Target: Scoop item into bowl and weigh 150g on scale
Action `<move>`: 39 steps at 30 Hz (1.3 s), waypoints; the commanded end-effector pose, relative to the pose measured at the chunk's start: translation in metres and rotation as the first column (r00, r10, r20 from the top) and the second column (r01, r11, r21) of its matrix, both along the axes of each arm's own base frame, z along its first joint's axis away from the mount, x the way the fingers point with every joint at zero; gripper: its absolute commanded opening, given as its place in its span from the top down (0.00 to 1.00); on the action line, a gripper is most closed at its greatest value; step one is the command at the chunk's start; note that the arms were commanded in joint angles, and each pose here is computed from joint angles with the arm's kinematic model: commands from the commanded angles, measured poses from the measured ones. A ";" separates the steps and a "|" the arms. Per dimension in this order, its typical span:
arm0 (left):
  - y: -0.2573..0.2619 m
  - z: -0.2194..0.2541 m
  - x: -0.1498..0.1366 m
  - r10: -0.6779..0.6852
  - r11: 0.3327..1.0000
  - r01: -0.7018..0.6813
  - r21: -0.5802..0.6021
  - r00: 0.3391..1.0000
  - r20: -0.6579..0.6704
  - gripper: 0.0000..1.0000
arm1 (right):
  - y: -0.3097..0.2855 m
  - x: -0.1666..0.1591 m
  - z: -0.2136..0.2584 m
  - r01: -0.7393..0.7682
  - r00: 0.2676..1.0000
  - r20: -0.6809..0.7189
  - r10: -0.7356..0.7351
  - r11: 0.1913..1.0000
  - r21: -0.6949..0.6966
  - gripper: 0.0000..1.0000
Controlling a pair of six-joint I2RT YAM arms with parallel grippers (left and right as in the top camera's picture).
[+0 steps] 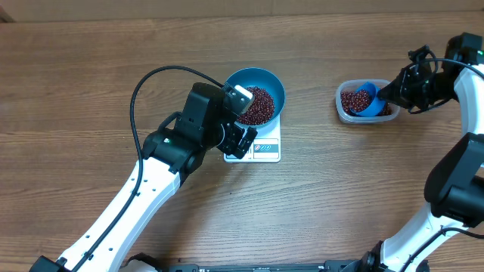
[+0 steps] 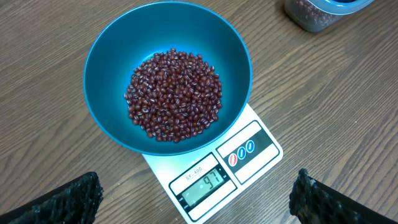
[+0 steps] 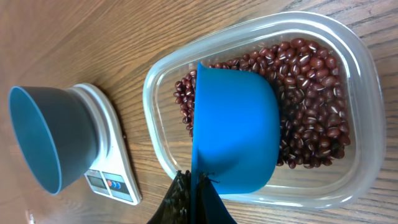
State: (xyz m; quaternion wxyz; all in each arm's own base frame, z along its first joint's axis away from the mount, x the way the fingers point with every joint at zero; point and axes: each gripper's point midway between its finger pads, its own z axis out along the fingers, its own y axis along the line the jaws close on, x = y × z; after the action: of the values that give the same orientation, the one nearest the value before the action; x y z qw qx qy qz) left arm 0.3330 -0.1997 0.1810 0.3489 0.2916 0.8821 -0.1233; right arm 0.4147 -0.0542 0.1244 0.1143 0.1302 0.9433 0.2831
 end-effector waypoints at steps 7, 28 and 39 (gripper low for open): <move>0.000 0.000 0.000 0.010 1.000 -0.010 -0.013 1.000 -0.007 0.01 | -0.001 -0.001 0.012 -0.017 0.998 0.060 0.011 0.994 0.109 0.96; 0.000 0.000 0.000 0.010 1.000 -0.010 -0.013 1.000 -0.007 0.00 | 0.002 -0.006 0.032 -0.026 0.993 0.115 -0.003 0.967 0.254 0.96; 0.000 0.000 0.000 0.010 1.000 -0.010 -0.013 1.000 -0.006 0.00 | 0.015 -0.011 0.055 -0.105 0.983 0.177 0.051 0.943 0.316 0.96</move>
State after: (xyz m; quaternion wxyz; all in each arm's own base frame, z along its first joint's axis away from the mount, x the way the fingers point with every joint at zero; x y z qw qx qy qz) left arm 0.3329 -0.1996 0.1810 0.3487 0.2916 0.8821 -0.1233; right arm 0.3974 -0.0416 0.1615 0.1281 0.1183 0.8854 0.4309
